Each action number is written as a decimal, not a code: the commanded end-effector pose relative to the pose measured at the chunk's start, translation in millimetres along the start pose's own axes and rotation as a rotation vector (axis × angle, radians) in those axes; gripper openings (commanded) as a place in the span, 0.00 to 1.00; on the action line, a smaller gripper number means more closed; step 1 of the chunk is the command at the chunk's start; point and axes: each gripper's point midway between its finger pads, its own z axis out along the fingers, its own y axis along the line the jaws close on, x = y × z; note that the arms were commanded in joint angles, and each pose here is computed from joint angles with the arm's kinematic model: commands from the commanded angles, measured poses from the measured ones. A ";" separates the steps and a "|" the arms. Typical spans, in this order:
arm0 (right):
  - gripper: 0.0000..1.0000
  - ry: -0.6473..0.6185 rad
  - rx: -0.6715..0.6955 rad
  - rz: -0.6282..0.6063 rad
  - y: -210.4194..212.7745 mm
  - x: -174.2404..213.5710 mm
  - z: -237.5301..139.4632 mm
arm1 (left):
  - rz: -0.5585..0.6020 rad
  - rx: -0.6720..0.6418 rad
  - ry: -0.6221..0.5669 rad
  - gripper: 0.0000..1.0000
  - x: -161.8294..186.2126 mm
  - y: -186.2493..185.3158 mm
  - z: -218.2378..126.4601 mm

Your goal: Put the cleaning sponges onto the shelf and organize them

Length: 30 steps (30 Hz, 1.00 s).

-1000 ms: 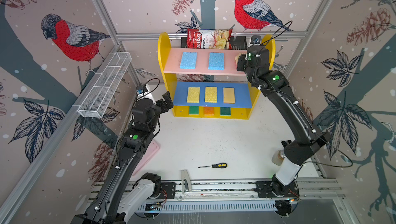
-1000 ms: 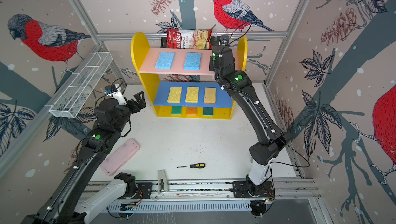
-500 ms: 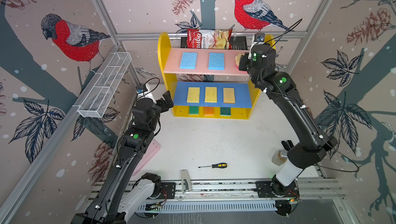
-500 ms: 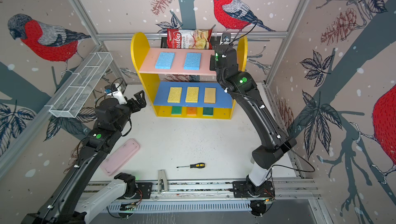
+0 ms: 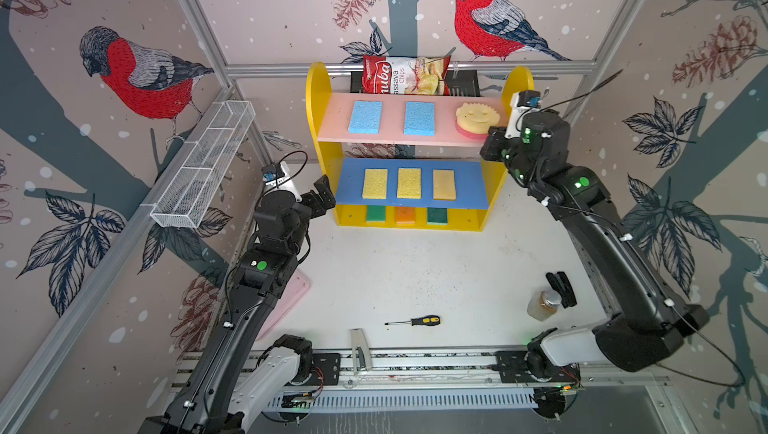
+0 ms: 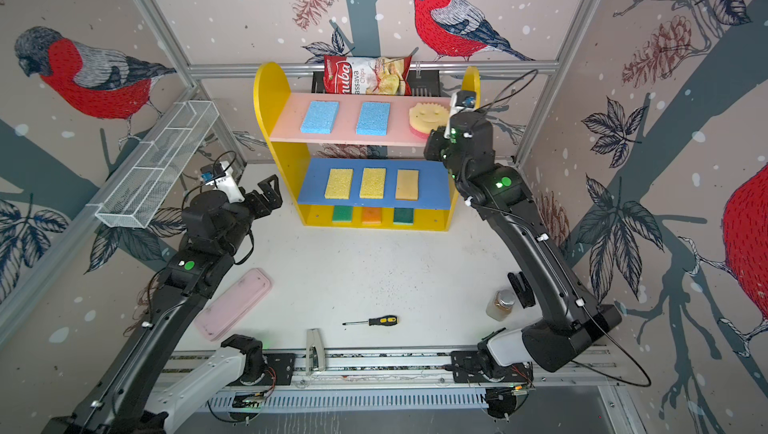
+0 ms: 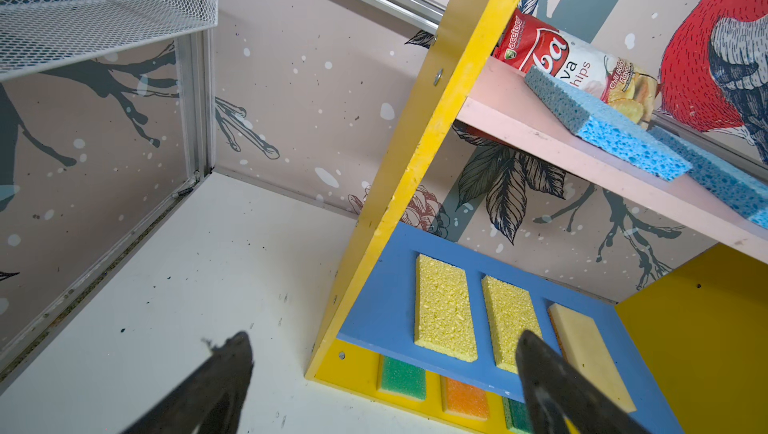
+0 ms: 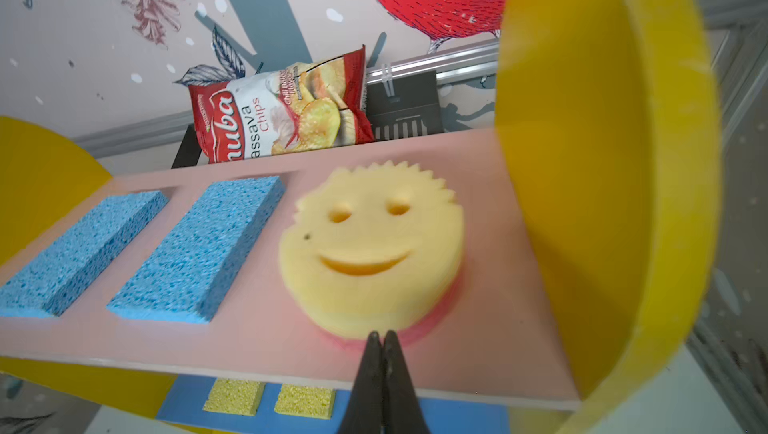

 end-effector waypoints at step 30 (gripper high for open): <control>0.00 0.083 -0.400 0.240 15.6 -0.2 17.9 | 0.000 0.001 -0.014 0.97 -5.6 0.1 2.7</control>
